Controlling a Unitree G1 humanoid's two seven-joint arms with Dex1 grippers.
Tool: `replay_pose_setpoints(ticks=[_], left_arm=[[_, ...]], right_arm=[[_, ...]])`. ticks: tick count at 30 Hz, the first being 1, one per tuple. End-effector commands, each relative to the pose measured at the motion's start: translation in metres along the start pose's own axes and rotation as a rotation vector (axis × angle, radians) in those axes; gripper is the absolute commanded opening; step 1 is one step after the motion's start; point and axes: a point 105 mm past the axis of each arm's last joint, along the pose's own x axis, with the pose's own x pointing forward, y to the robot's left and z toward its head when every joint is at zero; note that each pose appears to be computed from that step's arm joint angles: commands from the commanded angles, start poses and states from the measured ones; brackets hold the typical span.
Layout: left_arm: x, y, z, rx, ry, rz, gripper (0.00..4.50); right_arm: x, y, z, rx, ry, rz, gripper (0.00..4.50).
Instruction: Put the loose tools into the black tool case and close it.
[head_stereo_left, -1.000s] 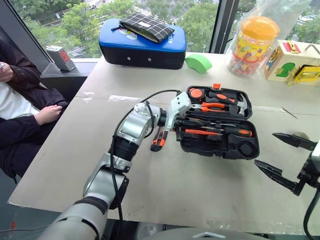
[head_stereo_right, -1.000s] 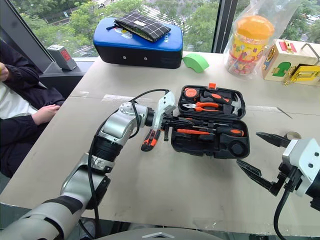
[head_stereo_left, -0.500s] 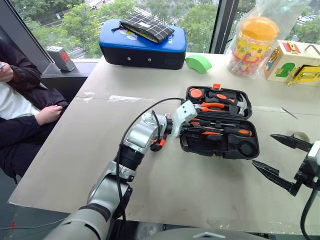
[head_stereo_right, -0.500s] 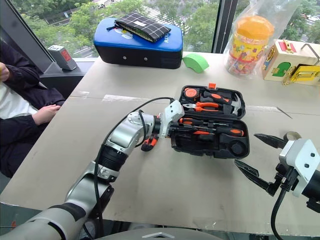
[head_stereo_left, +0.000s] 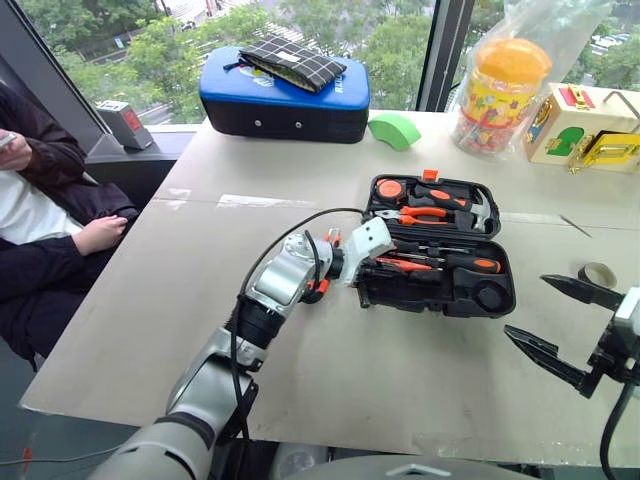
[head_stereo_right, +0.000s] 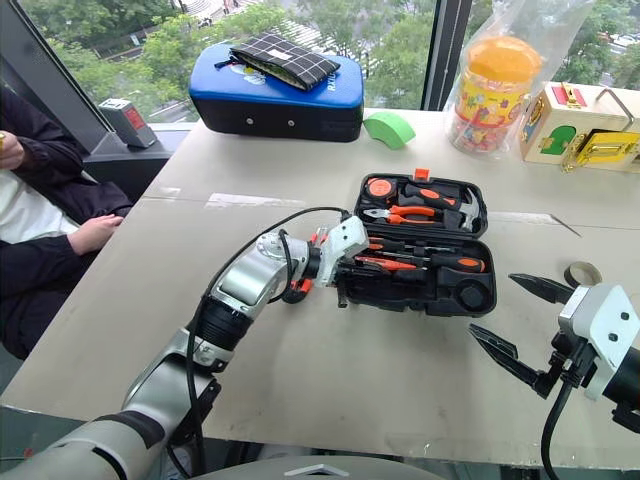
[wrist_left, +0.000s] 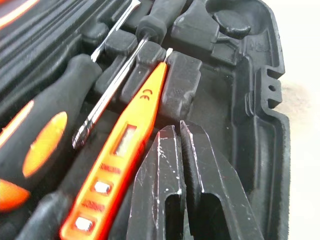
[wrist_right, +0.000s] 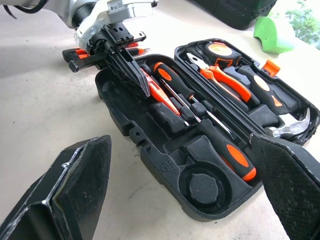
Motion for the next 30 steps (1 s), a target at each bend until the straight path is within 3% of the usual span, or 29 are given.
replay_pose_setpoints(ticks=[1,6,14,18,24,30], left_arm=[[0.003,0.0,-0.008,-0.049,0.018,0.004,0.11],[-0.002,-0.002,0.023,-0.128,-0.155,-0.029,0.11],[-0.011,0.012,0.047,-0.195,-0.276,0.05,0.11],[0.0,0.016,0.03,-0.111,-0.161,0.106,0.11],[0.009,0.018,-0.015,0.112,0.05,0.145,0.11],[0.005,0.012,-0.035,0.184,0.092,0.121,0.11]], right_arm=[[0.002,0.003,0.007,-0.036,-0.023,0.01,4.5],[0.004,0.003,0.006,-0.037,-0.026,0.015,4.5],[0.005,0.003,0.005,-0.037,-0.031,0.017,4.5],[0.006,0.002,0.005,-0.039,-0.034,0.019,4.5],[0.008,0.002,0.006,-0.044,-0.038,0.025,4.5],[0.009,0.003,0.005,-0.044,-0.036,0.03,4.5]])
